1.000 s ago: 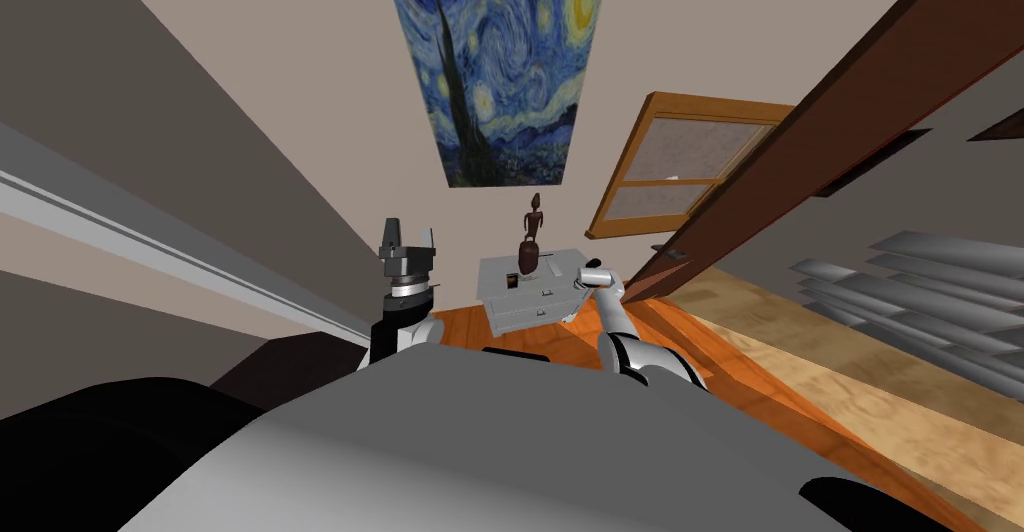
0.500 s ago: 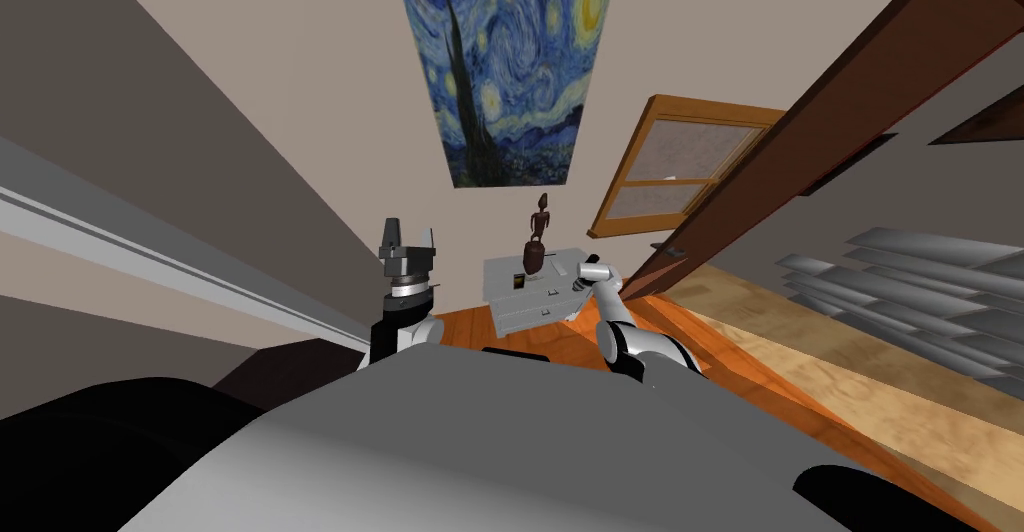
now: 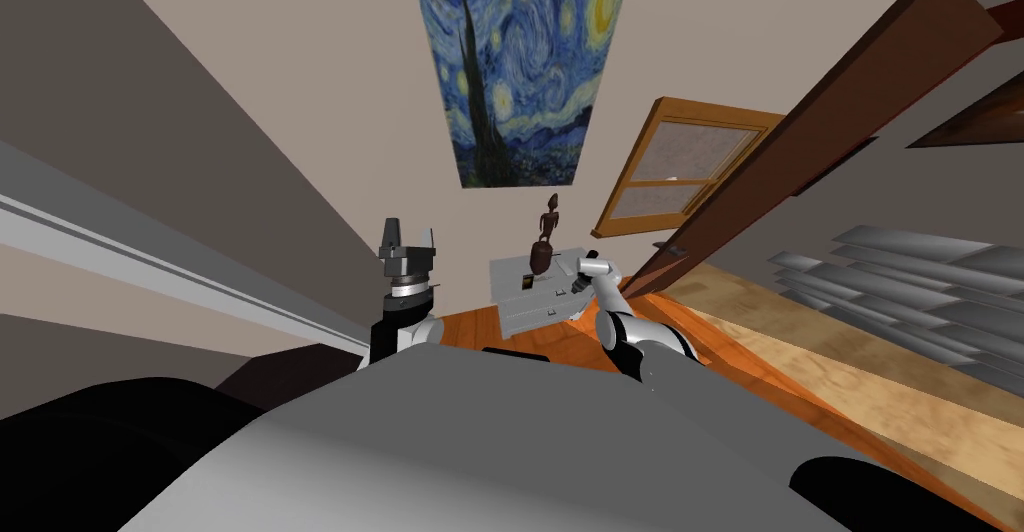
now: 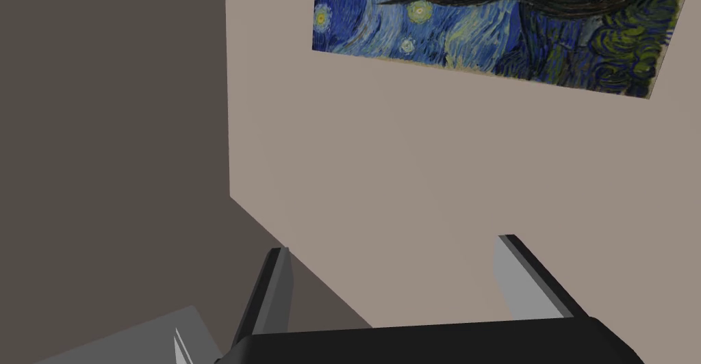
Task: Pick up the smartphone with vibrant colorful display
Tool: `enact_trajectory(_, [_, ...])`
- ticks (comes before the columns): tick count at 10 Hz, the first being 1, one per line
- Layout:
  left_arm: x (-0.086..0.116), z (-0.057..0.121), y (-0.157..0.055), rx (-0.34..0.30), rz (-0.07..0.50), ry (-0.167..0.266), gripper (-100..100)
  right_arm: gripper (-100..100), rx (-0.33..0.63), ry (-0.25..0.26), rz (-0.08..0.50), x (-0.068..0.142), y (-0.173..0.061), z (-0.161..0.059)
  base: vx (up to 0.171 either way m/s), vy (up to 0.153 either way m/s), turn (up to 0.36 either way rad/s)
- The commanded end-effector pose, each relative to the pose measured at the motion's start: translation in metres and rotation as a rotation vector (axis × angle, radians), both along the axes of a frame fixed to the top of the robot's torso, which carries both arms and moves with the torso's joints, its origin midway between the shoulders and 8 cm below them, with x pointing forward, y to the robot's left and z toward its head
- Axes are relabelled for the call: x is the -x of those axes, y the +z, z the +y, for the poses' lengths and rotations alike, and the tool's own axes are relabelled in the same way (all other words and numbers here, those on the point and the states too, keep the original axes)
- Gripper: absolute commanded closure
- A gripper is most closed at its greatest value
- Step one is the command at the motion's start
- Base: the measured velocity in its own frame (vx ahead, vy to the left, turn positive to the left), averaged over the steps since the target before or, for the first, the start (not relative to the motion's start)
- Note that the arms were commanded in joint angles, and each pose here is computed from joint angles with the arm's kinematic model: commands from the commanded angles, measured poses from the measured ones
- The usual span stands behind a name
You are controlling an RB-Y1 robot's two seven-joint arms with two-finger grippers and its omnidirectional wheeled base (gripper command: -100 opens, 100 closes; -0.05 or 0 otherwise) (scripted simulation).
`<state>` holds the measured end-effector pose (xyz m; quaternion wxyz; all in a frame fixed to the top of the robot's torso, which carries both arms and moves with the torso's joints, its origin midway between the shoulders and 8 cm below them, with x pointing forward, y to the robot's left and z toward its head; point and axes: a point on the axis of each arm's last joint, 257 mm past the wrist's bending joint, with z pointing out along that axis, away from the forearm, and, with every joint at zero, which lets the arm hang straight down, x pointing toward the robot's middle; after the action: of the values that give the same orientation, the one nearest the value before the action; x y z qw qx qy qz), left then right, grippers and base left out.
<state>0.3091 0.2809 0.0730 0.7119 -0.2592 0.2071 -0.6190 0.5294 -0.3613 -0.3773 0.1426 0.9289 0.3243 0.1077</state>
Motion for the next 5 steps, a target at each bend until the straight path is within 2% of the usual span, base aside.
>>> enact_trajectory(1, [0.000, 0.000, 0.000, 0.000, 0.000, 0.000, 0, -100, -0.029, -0.022, 0.053, 0.007, 0.001, 0.004, 0.011, 0.098, -0.040])
enact_trajectory(2, [0.000, 0.000, 0.000, 0.000, 0.000, 0.000, 0, -100, -0.029, -0.022, 0.055, 0.007, 0.001, 0.004, 0.003, 0.116, -0.032])
enact_trajectory(3, [0.000, 0.000, 0.000, 0.000, 0.000, 0.000, 0, -100, -0.055, -0.040, 0.097, 0.013, 0.004, 0.010, 0.010, 0.171, -0.034])
enact_trajectory(4, [0.000, 0.000, 0.000, 0.000, 0.000, 0.000, 0, -100, -0.056, -0.040, 0.101, 0.014, 0.003, 0.010, -0.001, 0.147, -0.030])
enact_trajectory(5, [0.000, 0.000, 0.000, 0.000, 0.000, 0.000, 0, -100, -0.080, -0.055, 0.141, 0.019, 0.007, 0.016, -0.003, 0.170, -0.020])
